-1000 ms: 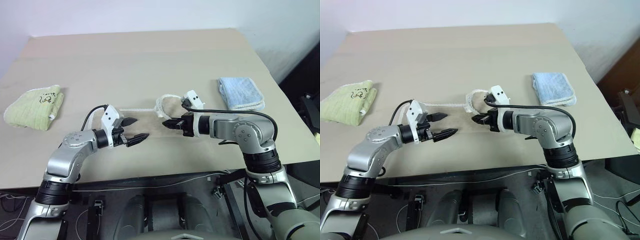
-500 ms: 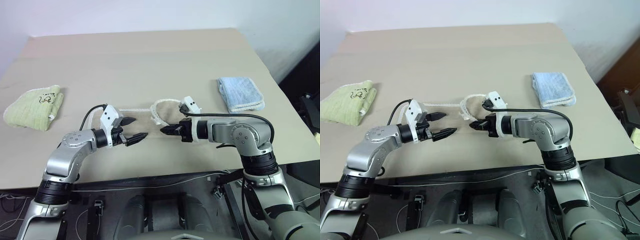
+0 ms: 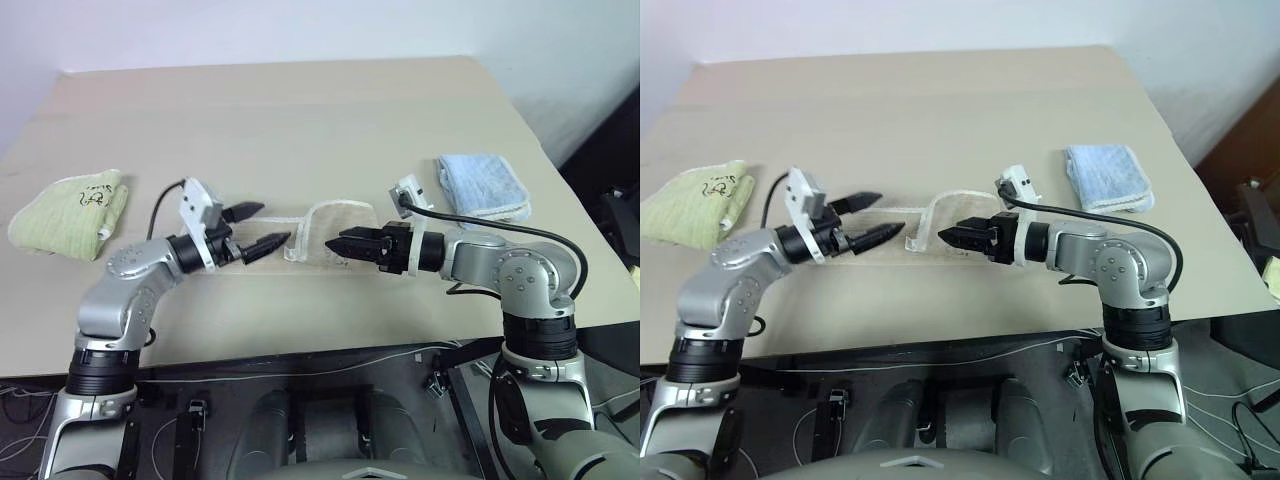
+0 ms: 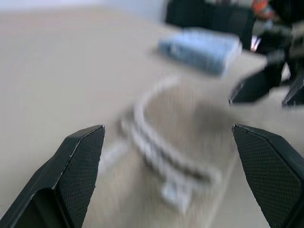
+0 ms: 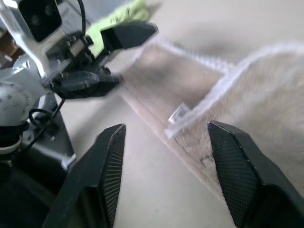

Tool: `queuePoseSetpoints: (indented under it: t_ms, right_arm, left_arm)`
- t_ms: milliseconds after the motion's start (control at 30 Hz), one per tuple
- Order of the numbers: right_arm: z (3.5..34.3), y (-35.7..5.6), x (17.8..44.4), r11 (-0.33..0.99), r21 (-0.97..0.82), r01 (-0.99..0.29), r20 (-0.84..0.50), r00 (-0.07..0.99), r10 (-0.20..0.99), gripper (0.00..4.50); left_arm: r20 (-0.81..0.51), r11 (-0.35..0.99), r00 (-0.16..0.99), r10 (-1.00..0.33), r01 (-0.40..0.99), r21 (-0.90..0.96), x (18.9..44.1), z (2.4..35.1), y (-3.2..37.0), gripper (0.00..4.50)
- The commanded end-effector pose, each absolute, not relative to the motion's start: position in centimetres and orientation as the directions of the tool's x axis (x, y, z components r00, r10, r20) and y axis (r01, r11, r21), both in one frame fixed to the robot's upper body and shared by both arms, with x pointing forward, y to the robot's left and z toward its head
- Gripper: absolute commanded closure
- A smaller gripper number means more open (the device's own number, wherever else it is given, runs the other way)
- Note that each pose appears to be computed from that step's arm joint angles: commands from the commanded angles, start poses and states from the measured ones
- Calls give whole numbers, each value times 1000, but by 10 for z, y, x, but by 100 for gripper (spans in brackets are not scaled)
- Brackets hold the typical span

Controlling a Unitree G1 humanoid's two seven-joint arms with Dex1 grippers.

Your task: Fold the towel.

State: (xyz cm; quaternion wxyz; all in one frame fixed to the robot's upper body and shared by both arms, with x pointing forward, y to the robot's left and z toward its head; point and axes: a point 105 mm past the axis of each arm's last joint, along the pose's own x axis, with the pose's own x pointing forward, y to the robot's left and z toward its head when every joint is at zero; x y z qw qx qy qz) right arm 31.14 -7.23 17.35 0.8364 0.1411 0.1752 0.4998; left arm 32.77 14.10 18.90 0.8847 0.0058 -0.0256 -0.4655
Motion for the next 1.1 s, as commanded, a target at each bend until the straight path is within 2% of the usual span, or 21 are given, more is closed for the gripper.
queuePoseSetpoints:
  t_ms: [33,100,200,433,500,633,700,800,867,967,1100]
  right_arm:
    - [191,-70,310,454,308,-836,-37,466,884,284]
    - [193,-69,317,480,299,-825,8,505,863,356]
    - [192,-68,325,505,292,-812,34,537,843,450]
    - [195,-61,330,482,313,-818,109,535,838,450]
    - [187,-63,340,531,309,-789,71,576,814,450]
    - [171,-69,363,655,256,-711,14,680,733,450]
    - [165,-75,382,742,214,-635,-12,758,652,450]
    - [168,-76,396,793,176,-583,12,807,590,450]
    - [170,-76,400,803,178,-569,29,818,574,450]
    - [163,-70,397,789,185,-586,6,804,595,450]
    - [145,-58,380,748,189,-636,-47,755,654,450]
  left_arm:
    - [108,524,519,-848,851,23,330,201,133,37]
    - [94,486,481,-872,873,39,332,197,123,90]
    - [53,443,440,-896,894,70,335,188,114,196]
    - [42,351,349,-936,932,94,340,179,90,440]
    - [43,309,306,-951,943,121,338,177,82,448]
    - [14,334,335,-942,932,144,354,168,73,448]
    - [-20,343,349,-937,927,150,361,158,68,448]
    - [-55,353,363,-930,925,143,367,147,63,448]
    - [-113,340,359,-926,927,160,365,134,64,448]
    - [-240,255,299,-924,946,199,349,106,67,448]
    - [-236,282,301,-924,953,111,340,98,69,448]
